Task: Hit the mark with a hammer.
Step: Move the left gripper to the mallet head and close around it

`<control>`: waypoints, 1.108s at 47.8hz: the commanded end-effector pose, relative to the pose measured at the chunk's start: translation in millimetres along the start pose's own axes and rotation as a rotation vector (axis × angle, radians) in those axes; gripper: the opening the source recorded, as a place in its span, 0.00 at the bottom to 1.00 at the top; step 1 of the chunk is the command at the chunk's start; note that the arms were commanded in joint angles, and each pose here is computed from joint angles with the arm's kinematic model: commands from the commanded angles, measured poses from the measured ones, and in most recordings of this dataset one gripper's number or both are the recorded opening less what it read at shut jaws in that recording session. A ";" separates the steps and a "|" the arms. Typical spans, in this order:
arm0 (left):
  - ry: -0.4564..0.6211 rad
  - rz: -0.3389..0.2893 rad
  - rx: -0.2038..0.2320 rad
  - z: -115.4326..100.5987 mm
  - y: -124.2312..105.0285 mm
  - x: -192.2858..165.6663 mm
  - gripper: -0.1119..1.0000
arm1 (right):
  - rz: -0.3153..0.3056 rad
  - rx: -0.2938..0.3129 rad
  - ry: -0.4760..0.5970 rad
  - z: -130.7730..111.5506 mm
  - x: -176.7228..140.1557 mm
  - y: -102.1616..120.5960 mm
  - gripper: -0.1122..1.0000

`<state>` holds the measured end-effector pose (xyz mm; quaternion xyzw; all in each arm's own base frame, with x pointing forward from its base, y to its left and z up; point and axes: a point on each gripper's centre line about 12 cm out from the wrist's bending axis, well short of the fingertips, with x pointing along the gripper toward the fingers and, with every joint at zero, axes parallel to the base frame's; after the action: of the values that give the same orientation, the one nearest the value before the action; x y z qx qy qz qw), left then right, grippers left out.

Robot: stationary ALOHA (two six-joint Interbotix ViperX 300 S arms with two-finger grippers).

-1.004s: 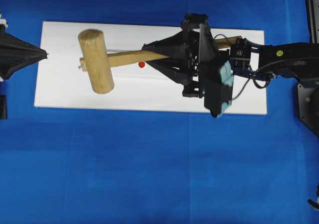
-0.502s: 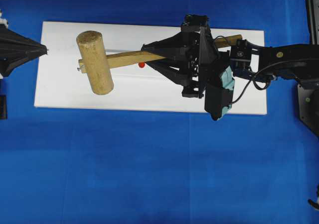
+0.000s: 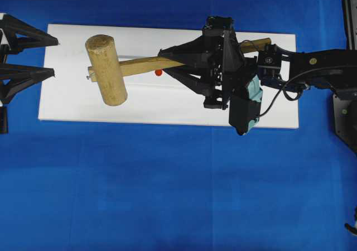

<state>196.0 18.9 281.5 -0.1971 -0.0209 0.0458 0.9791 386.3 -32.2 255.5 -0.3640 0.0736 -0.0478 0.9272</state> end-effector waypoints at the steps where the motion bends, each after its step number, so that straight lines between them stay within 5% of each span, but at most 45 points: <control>1: -0.022 0.005 -0.003 4.4 0.9 2.7 0.94 | -0.060 0.010 -0.060 19.8 -3.6 -18.7 0.19; 53: -0.009 0.032 -0.020 -1.7 9.3 101.1 0.93 | -0.064 0.014 -0.060 18.8 -3.7 -18.4 0.19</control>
<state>291.8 35.2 266.7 -0.2063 -0.0040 0.0641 0.9764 386.1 -32.5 257.1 -0.3639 0.0693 -0.0511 0.9275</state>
